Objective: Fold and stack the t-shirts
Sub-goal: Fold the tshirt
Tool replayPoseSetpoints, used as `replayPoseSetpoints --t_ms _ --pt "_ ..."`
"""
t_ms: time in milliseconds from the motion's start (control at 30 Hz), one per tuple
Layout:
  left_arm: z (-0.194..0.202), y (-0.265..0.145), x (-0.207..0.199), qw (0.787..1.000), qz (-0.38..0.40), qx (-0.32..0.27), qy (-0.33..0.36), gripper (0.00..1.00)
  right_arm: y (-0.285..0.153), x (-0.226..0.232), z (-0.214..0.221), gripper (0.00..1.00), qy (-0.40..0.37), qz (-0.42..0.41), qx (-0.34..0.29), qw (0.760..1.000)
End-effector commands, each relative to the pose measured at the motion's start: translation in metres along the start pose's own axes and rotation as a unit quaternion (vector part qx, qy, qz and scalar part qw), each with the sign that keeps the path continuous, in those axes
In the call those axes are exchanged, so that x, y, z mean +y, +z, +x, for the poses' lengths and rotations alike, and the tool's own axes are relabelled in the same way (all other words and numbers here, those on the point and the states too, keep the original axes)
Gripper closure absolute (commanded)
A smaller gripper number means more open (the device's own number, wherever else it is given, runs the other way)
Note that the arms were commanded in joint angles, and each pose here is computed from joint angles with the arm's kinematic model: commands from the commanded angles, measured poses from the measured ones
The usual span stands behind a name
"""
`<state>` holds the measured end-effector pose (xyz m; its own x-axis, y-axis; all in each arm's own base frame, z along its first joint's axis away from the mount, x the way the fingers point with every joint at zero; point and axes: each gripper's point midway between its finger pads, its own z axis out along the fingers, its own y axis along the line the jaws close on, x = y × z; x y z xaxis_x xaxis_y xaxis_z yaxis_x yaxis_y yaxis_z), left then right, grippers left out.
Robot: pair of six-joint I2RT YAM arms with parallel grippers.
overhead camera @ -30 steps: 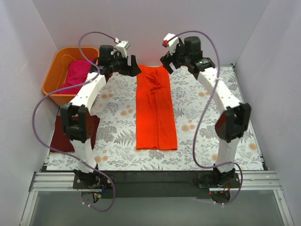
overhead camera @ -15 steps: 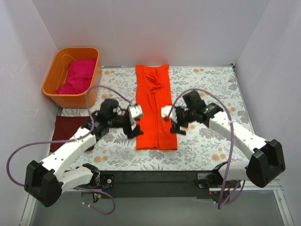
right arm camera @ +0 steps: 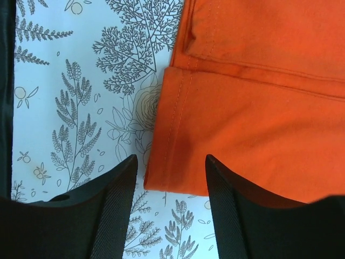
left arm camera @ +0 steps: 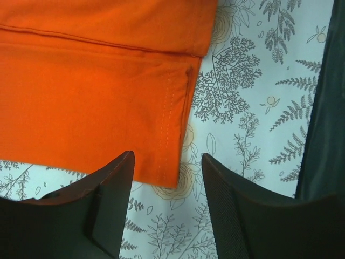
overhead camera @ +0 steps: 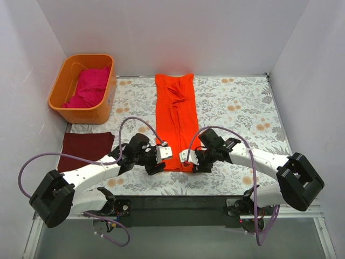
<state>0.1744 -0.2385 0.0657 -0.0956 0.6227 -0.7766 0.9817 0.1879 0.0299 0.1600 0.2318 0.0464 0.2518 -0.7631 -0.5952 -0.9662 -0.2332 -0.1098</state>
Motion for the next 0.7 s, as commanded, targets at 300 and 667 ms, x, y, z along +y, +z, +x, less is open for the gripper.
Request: replayPoseSetpoints --t_ms 300,667 --pt "0.012 0.024 -0.001 0.996 0.014 -0.007 0.091 0.57 0.021 -0.003 0.009 0.51 -0.005 0.0 0.005 1.0" --pt "0.055 0.029 -0.007 0.994 0.022 0.044 0.103 0.55 0.033 0.008 0.031 0.56 0.006 -0.015 0.037 0.999"
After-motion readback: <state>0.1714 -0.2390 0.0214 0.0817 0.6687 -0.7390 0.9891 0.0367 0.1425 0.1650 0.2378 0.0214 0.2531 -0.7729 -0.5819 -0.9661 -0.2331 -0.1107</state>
